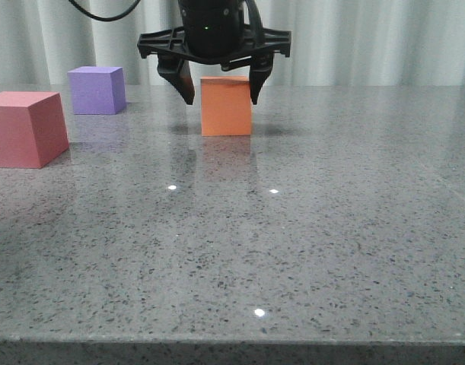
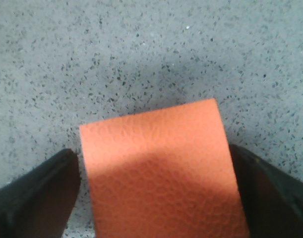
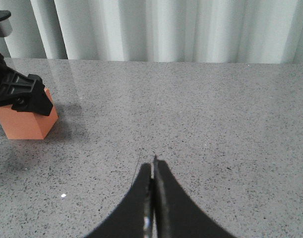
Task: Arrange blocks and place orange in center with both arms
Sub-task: 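Lower the left gripper over the orange cube and grasp it, then lift the orange cube with the left gripper toward the purple cube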
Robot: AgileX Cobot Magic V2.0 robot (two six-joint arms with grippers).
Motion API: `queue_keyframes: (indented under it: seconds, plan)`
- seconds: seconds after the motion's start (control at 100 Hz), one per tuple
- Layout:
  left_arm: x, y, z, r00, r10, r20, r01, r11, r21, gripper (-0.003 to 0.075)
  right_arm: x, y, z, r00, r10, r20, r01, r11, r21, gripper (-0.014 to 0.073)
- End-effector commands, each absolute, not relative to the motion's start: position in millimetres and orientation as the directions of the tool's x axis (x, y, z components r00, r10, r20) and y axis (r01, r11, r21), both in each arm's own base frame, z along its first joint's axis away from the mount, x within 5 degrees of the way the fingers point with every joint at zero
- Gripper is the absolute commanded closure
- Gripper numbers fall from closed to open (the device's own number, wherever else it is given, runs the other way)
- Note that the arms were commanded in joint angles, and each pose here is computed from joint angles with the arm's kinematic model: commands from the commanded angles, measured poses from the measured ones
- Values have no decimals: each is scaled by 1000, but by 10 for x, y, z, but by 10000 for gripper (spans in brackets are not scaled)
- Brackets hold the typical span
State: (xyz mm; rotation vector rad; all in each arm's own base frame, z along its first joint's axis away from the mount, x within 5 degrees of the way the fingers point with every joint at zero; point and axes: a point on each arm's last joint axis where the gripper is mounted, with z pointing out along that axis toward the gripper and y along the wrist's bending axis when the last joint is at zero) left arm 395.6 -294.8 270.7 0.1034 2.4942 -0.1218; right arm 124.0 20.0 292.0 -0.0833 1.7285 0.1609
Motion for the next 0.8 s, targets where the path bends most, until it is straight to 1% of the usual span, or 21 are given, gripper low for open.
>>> queue_keyframes:
  seconds: [0.0,0.07,0.17,0.24,0.34,0.4,0.53,0.6,0.68,0.79]
  plan:
    - [3883,-2935,3136,-730,5,-683,126,984,-127,204,1245,206,3096,-56,36,-998,-162,986,44,664]
    - [3882,-2933,3135,-731,6,-682,125,984,-126,265,1245,206,3096,-56,36,-998,-162,986,44,664]
    - [3880,-2933,3134,-733,5,-680,124,984,-126,395,1245,206,3096,-56,36,-998,-162,986,44,664]
    - [3869,-2924,3155,-735,3,-678,122,984,-128,472,1245,206,3096,-56,36,-998,-162,986,44,664]
    - [3826,-2885,3271,-722,30,-691,147,983,-111,547,1245,206,3096,-56,36,-998,-162,986,44,664]
    - [3781,-2846,3395,-703,63,-709,179,980,-91,559,1245,206,3096,-56,36,-998,-162,986,44,664]
    - [3653,-2707,3729,-657,107,-747,227,972,-61,559,1245,206,3096,-56,36,-998,-162,986,44,664]
    - [3593,-2575,3940,-622,124,-773,250,967,-45,560,1245,206,3096,-56,36,-998,-162,986,44,664]
    - [3519,-2380,4194,-589,111,-801,257,965,-55,560,1245,206,3096,-56,36,-998,-162,986,44,664]
    - [3418,-2137,4434,-572,122,-811,282,958,-54,560,1245,206,3096,-56,36,-998,-162,986,44,664]
